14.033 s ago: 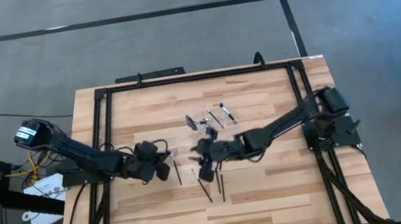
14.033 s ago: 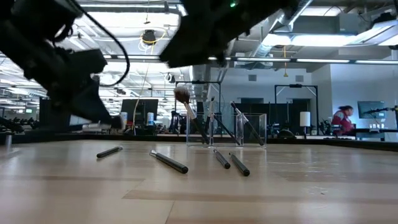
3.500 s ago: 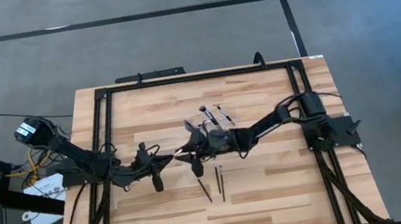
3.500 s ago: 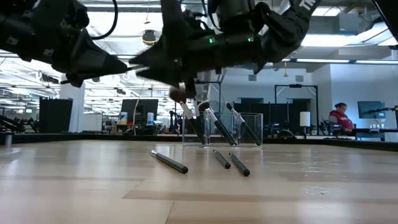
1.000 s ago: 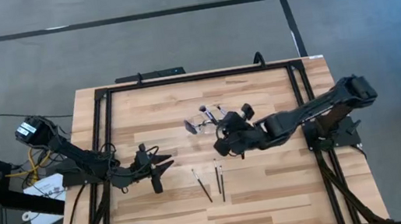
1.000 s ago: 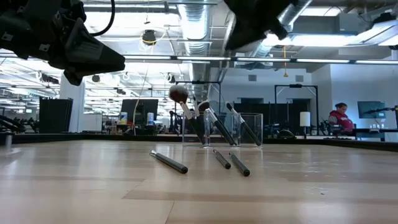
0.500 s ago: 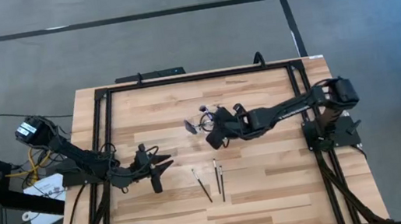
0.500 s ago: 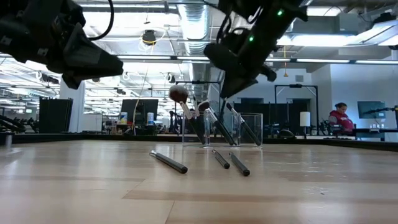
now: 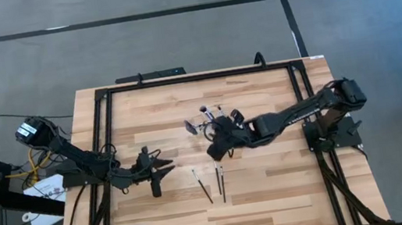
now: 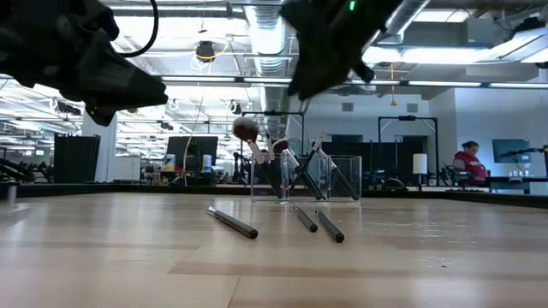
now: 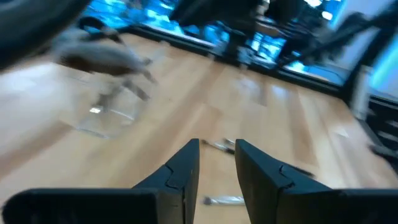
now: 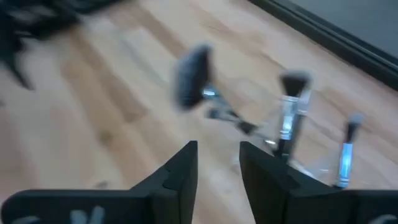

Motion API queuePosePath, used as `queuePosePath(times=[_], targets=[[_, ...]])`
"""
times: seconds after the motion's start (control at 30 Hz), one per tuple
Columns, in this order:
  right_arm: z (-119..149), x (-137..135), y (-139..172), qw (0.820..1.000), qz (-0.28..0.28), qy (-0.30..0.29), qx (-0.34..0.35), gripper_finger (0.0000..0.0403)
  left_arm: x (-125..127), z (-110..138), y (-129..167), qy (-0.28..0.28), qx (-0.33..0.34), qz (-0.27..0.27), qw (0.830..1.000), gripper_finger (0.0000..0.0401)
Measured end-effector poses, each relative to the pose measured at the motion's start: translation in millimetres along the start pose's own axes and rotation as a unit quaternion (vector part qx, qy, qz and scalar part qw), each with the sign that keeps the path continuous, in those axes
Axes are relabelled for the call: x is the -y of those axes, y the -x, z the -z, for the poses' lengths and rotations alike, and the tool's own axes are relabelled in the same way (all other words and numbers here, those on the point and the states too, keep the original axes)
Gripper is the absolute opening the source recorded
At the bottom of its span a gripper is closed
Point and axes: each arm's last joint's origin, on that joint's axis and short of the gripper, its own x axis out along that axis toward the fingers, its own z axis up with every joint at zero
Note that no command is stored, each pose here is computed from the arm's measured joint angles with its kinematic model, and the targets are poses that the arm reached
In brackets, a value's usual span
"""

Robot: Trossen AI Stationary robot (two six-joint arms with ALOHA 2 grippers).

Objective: Put items in baskets/containers
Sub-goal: Put the eyeshadow brush into the right section of the transparent organizer

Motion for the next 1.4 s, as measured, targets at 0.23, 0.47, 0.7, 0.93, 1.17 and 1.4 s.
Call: queuePosePath(times=[0.23, 0.47, 0.7, 0.93, 1.17, 1.4], targets=[[6, -32, 30, 0.998, -0.061, 0.019, 0.021, 0.0118, 1, 1, -6, -0.096, -0.050, 0.145, 0.983, 0.0100], [12, -49, 44, 0.994, -0.099, 0.018, 0.039, 0.0119, -24, -4, -47, -0.128, -0.095, 0.194, 0.968, 0.0100], [10, -50, 44, 0.993, -0.106, 0.004, 0.049, 0.0118, -28, 14, -101, -0.172, -0.163, 0.288, 0.928, 0.0100], [11, -52, 46, 0.993, -0.109, 0.003, 0.047, 0.0118, -34, 43, -123, -0.216, -0.198, 0.241, 0.925, 0.0100], [12, -51, 45, 0.993, -0.107, 0.006, 0.044, 0.0118, -35, 48, -123, -0.223, -0.209, 0.244, 0.920, 0.0094], [12, -51, 45, 0.993, -0.107, 0.006, 0.044, 0.0118, -29, 41, -116, -0.177, -0.220, 0.265, 0.922, 0.0073]])
